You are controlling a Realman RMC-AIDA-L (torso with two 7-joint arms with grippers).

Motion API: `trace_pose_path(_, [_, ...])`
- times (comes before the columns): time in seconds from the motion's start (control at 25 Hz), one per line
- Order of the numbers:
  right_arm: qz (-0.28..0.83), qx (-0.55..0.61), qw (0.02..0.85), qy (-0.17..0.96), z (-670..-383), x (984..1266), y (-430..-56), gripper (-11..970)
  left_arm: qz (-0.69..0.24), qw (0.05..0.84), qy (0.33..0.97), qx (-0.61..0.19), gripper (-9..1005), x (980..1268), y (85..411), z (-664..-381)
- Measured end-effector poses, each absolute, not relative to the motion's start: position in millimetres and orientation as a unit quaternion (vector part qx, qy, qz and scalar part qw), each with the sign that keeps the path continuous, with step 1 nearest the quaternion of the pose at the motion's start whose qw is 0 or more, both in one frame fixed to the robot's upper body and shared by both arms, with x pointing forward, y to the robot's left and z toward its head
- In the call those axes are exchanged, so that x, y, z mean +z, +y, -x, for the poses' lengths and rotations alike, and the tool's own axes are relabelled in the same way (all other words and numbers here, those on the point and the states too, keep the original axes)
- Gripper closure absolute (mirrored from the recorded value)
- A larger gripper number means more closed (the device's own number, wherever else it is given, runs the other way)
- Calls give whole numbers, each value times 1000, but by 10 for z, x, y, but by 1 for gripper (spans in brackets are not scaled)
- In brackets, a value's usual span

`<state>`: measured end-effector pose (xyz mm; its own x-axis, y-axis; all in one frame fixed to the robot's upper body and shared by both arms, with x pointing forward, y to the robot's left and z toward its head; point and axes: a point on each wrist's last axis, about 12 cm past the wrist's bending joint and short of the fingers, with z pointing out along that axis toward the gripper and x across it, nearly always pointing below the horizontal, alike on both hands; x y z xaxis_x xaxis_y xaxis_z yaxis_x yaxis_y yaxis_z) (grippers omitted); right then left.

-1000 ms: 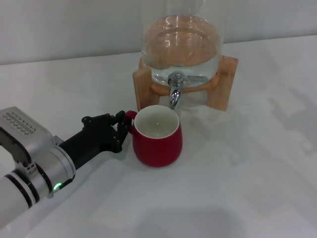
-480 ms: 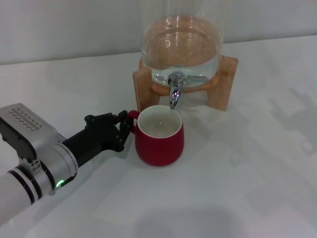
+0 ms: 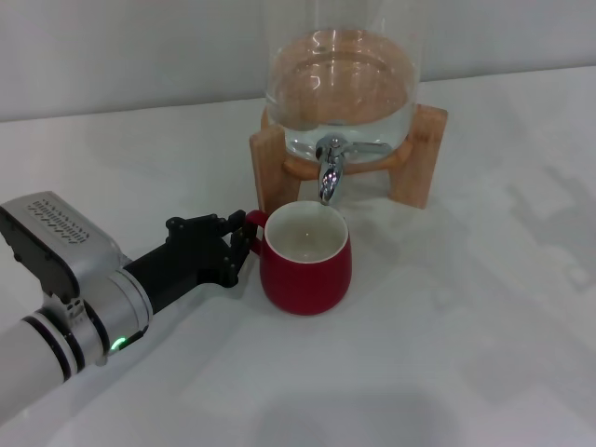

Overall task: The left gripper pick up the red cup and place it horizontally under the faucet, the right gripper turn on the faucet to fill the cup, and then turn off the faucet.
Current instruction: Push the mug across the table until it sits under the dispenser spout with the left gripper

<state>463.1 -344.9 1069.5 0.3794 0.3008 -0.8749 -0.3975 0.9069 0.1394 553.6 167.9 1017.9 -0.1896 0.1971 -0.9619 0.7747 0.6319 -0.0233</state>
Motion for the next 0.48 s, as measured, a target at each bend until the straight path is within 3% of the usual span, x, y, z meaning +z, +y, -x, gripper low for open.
trace_pose_path(0.48, [47, 211, 830, 515, -4619, 10694, -3450, 205, -336, 540, 723, -269, 862, 10176, 1668, -5529])
